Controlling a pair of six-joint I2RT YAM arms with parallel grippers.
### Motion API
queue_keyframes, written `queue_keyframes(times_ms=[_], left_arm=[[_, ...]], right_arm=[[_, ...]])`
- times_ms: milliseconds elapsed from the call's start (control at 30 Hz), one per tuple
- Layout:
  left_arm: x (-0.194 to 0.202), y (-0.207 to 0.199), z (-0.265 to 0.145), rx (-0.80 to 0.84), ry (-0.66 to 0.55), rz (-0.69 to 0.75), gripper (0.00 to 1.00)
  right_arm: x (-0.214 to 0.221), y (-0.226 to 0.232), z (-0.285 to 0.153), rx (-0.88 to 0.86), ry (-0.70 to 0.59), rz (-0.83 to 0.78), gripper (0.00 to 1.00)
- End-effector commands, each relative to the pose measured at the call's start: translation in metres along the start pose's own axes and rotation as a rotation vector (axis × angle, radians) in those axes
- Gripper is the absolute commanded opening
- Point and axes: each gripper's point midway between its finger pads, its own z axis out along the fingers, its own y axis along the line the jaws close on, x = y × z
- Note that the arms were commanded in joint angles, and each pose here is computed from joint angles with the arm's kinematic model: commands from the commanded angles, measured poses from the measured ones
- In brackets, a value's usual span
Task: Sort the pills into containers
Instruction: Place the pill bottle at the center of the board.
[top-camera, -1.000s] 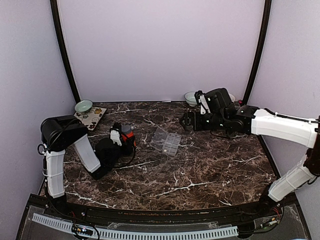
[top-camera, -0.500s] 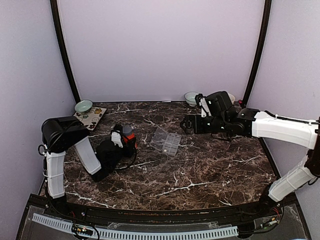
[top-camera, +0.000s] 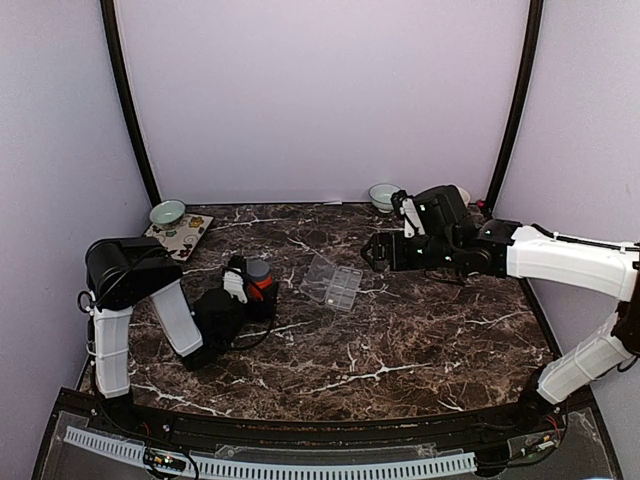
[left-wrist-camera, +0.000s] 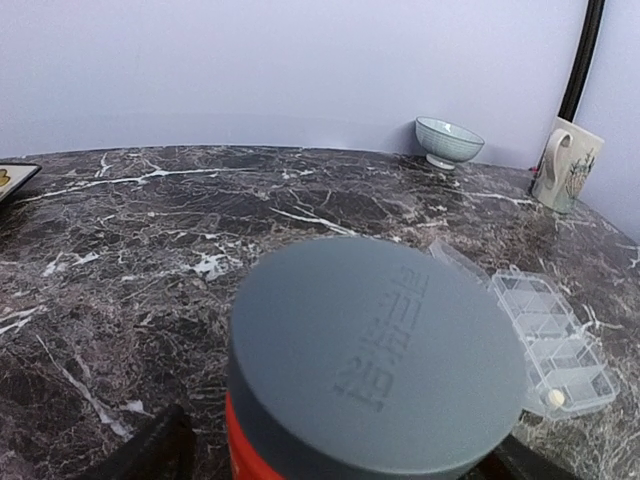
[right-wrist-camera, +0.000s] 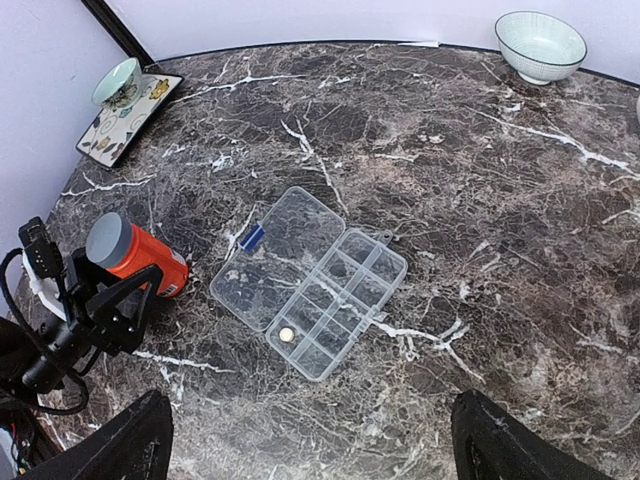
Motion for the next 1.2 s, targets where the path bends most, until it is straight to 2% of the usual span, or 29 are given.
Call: queue_keyframes(times_ms=[0, 533, 700, 1033, 1167], left_arm=[[-0.013, 0.0, -0.007, -0.011, -0.038, -0.019, 0.92], [-0.031, -0.006, -0.034, -0.046, -0.072, -0.012, 0.92], [-0.035, -0.017, -0.042, -0.004, -0.051, -0.015, 0.92], [-0.051, -0.037, -0.064, 0.039, -0.01, -0.031, 0.92], [-0.058, -0.05, -0.07, 0.049, 0.067, -0.034, 0.91]], right_arm=[[-0.009, 0.004, -0.007, -0.031, -0.039, -0.004, 0.98], [-0.005, 0.004, -0.009, -0.033, -0.017, -0.014, 0.97], [-0.005, 0.003, -0.003, -0.011, 0.007, -0.002, 0.98], [-0.005, 0.005, 0.03, 0.051, 0.108, 0.03, 0.95], [-0.003, 0.008, 0.054, 0.07, 0.156, 0.035, 0.91]])
